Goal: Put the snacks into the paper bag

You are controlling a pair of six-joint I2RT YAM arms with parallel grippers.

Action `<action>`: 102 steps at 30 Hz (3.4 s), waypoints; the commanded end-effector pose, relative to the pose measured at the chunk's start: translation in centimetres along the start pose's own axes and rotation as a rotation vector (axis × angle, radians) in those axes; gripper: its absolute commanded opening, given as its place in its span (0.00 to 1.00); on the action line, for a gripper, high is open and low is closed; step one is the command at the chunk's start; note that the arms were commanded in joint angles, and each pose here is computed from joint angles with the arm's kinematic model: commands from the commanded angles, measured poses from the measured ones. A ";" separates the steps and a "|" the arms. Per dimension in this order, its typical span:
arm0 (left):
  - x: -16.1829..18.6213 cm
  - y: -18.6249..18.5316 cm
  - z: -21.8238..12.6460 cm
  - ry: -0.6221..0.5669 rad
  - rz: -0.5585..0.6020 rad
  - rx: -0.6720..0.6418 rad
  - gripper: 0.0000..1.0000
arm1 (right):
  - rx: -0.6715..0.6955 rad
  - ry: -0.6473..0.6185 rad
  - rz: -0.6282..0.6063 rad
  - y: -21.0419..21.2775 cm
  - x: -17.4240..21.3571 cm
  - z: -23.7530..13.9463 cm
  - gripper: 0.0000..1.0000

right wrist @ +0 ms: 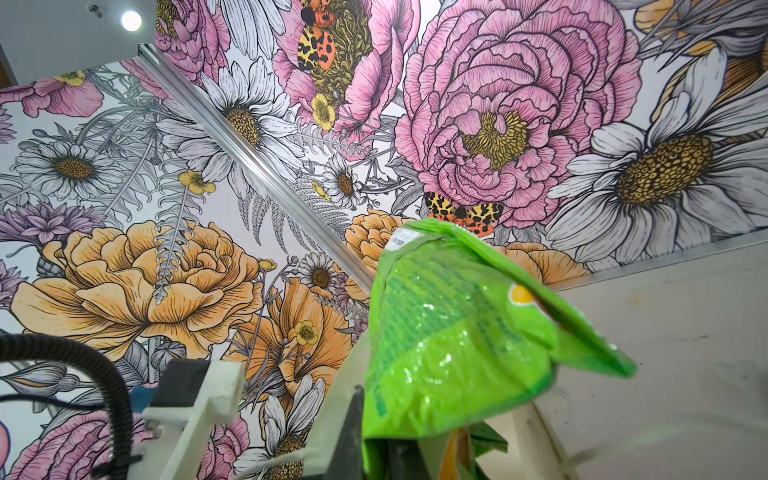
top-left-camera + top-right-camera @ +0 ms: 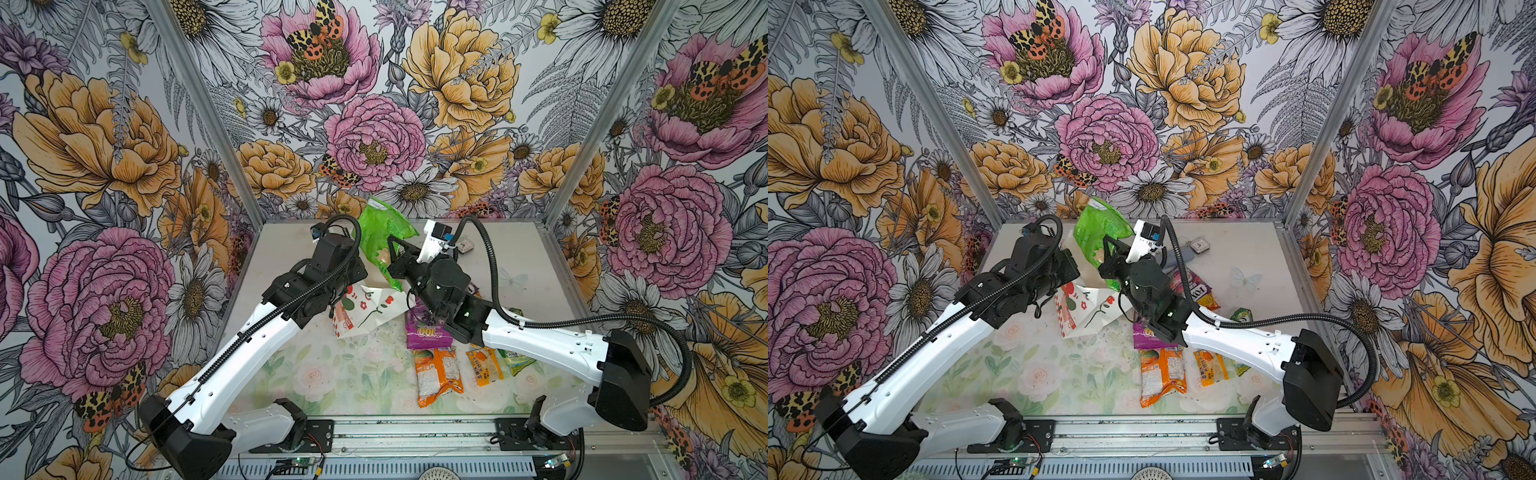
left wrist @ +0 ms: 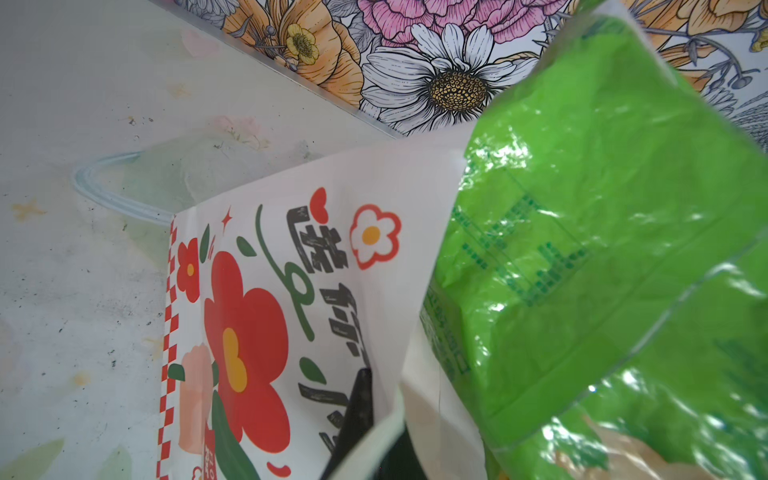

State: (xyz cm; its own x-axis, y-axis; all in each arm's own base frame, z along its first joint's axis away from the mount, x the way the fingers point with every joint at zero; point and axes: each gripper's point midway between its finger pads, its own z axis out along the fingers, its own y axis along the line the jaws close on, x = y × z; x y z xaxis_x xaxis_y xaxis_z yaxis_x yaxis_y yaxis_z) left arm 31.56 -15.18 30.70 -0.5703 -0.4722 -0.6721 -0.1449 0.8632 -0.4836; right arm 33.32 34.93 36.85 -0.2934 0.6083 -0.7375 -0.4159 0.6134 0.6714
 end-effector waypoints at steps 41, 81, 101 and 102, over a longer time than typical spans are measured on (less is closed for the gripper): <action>-0.7 -1.3 0.4 -0.003 0.093 0.073 0.00 | 0.325 0.021 -0.221 -6.4 0.6 -5.3 0.00; -1.1 -0.8 1.9 0.058 0.131 0.065 0.00 | 0.005 0.174 -0.475 0.4 4.7 -7.2 0.00; -1.6 -2.5 1.0 0.022 0.327 0.038 0.00 | 0.184 0.277 -0.412 -2.7 6.4 -5.9 0.00; -1.6 -2.2 1.1 0.022 0.331 0.023 0.00 | 0.179 0.274 -0.397 -2.7 6.3 -6.1 0.00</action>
State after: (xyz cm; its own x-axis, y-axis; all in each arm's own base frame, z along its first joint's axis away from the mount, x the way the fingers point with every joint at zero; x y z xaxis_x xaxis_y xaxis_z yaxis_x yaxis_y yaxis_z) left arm 33.27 -17.05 30.65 -0.6472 -0.1894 -0.7384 0.0646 0.9516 -0.3006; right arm 27.33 34.78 29.43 -0.3390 0.1182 -0.9333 -0.4232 0.8668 0.2636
